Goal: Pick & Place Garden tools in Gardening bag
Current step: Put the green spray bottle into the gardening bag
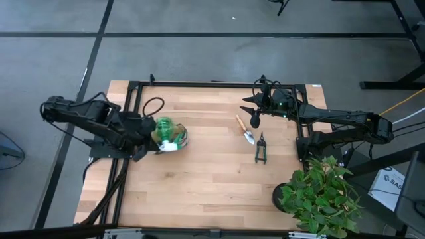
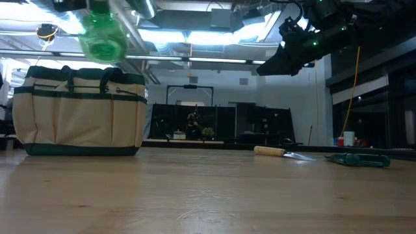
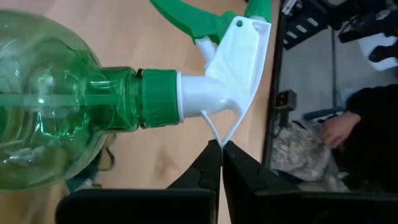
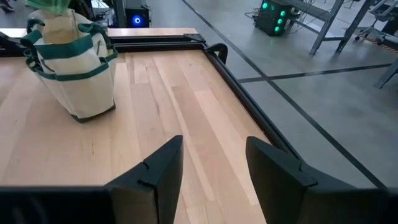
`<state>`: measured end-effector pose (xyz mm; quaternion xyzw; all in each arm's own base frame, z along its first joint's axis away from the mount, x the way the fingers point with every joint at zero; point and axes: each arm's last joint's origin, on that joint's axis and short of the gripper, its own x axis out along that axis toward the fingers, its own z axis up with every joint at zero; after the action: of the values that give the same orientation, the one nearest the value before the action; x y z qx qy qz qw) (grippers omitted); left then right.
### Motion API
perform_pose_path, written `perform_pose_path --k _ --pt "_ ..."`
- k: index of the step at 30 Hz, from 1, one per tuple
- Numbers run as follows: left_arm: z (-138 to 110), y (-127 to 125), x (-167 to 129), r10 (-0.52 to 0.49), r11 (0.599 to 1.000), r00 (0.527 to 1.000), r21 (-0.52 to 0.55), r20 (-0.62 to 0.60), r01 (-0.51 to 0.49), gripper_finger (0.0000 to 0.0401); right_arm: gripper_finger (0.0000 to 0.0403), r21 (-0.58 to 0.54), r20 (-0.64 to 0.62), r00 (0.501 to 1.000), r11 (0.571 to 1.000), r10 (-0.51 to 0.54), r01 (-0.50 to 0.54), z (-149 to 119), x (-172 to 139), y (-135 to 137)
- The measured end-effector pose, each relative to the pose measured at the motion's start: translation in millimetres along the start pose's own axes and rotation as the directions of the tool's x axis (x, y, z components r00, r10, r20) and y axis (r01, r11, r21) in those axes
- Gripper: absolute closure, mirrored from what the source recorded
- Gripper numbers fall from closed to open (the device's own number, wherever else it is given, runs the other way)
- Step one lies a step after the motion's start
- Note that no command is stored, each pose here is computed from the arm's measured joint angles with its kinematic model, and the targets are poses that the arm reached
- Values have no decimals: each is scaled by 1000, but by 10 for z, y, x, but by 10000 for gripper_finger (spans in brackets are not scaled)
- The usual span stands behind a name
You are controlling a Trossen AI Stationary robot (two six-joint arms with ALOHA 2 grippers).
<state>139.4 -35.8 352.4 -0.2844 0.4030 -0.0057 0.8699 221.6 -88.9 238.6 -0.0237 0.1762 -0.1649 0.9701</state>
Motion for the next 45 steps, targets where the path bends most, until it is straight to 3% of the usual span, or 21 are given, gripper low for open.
perform_pose_path --k 13,20,29,33,40,45 --pt "-88 -6 -73 -57 991 996 -125 -65 49 399 224 0 1 1000 1000 0 0 1 -1 0" --pt "-139 33 -84 -27 982 993 -190 -117 5 399 224 0 1 1000 1000 0 0 1 0 0" --pt "-163 50 -122 -32 982 995 -191 -100 12 399 224 0 1 1000 1000 0 0 1 0 0" --pt "-255 140 38 -45 983 995 -183 -92 28 399 224 0 1 1000 1000 1 -1 1 -1 1" --pt "-389 282 166 -168 976 986 -143 7 167 399 224 0 1 1000 1000 1 -1 1 0 1" --pt "-484 375 122 -189 958 982 -217 28 190 399 224 0 1 1000 1000 0 0 1 -1 0"
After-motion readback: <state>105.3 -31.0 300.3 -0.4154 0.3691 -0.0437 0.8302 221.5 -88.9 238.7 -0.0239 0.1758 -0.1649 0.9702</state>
